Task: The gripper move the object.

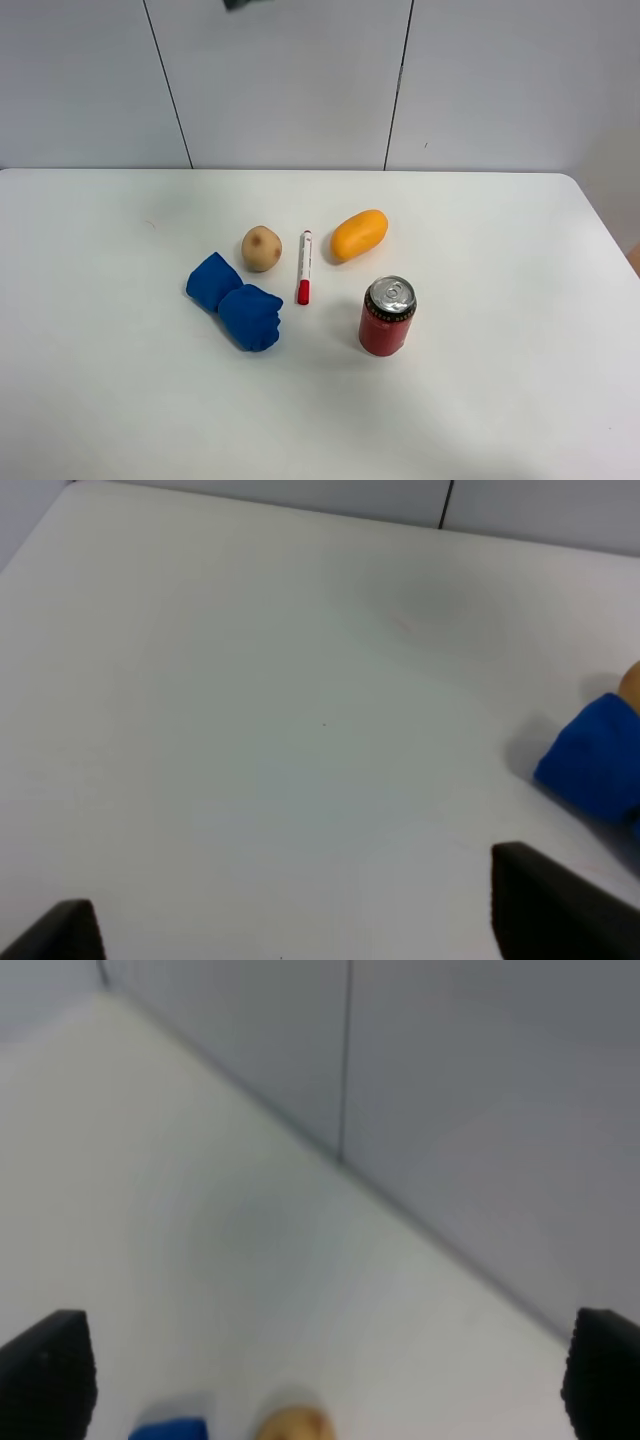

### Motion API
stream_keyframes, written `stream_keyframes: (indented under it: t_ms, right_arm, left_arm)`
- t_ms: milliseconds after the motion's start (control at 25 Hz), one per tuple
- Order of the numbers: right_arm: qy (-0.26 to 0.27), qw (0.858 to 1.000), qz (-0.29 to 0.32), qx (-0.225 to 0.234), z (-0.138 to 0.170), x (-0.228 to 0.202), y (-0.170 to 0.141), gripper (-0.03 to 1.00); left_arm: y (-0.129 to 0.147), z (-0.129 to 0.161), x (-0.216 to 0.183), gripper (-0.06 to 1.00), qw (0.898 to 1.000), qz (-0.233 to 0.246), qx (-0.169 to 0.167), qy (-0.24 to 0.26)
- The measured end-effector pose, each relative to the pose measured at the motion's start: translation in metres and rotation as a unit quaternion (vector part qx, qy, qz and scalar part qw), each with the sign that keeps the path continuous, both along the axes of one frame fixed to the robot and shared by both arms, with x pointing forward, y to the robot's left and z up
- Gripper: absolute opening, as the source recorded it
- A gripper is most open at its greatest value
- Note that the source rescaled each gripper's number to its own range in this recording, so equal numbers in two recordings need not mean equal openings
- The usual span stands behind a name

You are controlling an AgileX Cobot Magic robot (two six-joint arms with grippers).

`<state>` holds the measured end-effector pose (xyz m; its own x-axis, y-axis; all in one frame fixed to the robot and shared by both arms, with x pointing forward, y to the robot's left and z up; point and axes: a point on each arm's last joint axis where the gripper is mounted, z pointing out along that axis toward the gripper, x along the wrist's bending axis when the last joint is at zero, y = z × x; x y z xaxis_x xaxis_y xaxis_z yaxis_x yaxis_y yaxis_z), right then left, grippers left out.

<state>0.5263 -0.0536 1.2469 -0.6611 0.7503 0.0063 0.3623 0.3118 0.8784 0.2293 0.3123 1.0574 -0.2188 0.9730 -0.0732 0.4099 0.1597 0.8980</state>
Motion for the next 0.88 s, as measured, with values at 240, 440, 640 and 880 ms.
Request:
stream_keyframes:
  t_ms: [240, 440, 640, 880]
  right_arm:
    - [-0.088, 0.996, -0.029, 0.016, 0.077, -0.076, -0.075, 1.0]
    - [-0.123, 0.989, -0.083, -0.019, 0.102, -0.123, -0.131, 1.0]
    - [-0.156, 0.978, -0.137, -0.002, 0.121, -0.172, -0.187, 1.0]
    - [-0.227, 0.935, -0.27, 0.038, 0.137, -0.25, -0.25, 1.0]
  left_arm:
    - [0.0, 0.0, 0.0, 1.0, 1.0, 0.0, 0.0, 0.0]
    - [0.0, 0.0, 0.0, 1.0, 1.0, 0.0, 0.0, 0.0]
    - [0.0, 0.0, 0.0, 1.0, 1.0, 0.0, 0.0, 0.0]
    - [0.0, 0.0, 0.0, 1.0, 1.0, 0.0, 0.0, 0.0]
